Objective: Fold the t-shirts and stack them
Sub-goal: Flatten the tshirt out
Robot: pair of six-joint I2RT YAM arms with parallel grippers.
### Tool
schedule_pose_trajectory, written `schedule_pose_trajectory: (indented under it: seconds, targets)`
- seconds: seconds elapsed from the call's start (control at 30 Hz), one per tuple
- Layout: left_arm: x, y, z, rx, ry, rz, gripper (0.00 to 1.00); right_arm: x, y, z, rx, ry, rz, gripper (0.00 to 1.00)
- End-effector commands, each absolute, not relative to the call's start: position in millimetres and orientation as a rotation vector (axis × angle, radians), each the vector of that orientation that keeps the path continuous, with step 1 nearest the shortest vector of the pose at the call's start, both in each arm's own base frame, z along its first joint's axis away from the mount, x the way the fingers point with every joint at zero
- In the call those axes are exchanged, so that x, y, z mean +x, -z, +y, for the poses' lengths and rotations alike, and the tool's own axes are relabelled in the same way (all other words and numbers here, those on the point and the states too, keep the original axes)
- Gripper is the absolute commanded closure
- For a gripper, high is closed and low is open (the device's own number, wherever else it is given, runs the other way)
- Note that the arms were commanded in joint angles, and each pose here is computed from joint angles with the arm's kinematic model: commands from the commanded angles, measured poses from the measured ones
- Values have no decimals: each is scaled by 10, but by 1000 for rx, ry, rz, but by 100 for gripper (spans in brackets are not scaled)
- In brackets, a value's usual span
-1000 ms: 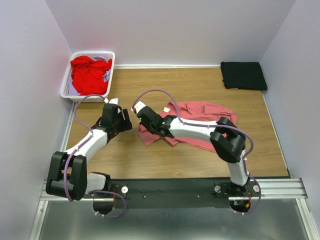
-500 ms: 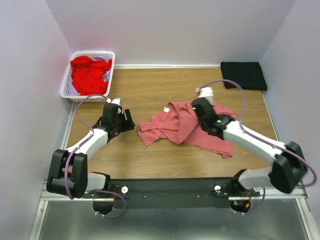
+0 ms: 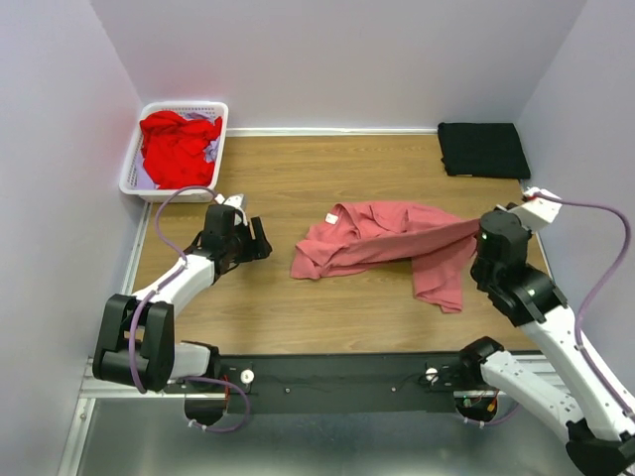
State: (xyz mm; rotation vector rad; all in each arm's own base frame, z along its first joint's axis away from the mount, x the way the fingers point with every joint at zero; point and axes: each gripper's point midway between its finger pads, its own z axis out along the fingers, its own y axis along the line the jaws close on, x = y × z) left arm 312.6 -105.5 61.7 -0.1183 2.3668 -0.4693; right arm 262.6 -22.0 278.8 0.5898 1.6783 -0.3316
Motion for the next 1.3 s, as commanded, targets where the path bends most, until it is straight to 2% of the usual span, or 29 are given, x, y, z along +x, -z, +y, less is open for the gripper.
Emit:
schedule_pose_trajectory:
  seconds: [0.0, 0.33, 0.5, 0.7, 1.13, 1.27]
  targets:
    - [3165, -695, -1169, -39, 534, 2347, 25, 2350, -2933, -449, 696, 324, 1579, 97]
    - [3416, -956, -1702, 131, 639, 2315, 25, 1796, -3319, -692, 762, 125, 1400, 100]
    - [3337, -905, -2337, 309, 764, 2363, 25, 1940, -3173, -520, 684, 121, 1507, 100]
    - [3107, -703, -2753, 466, 879, 2446, 25, 2093, -2987, -354, 655, 92, 1581, 100]
    - [2760, -467, -3059, 644, 993, 2520, 25, 2194, -2821, -257, 627, 99, 1643, 100]
    - [2783, -392, -3108, 637, 1010, 2536, 33, 2208, -2786, -241, 624, 101, 1654, 100]
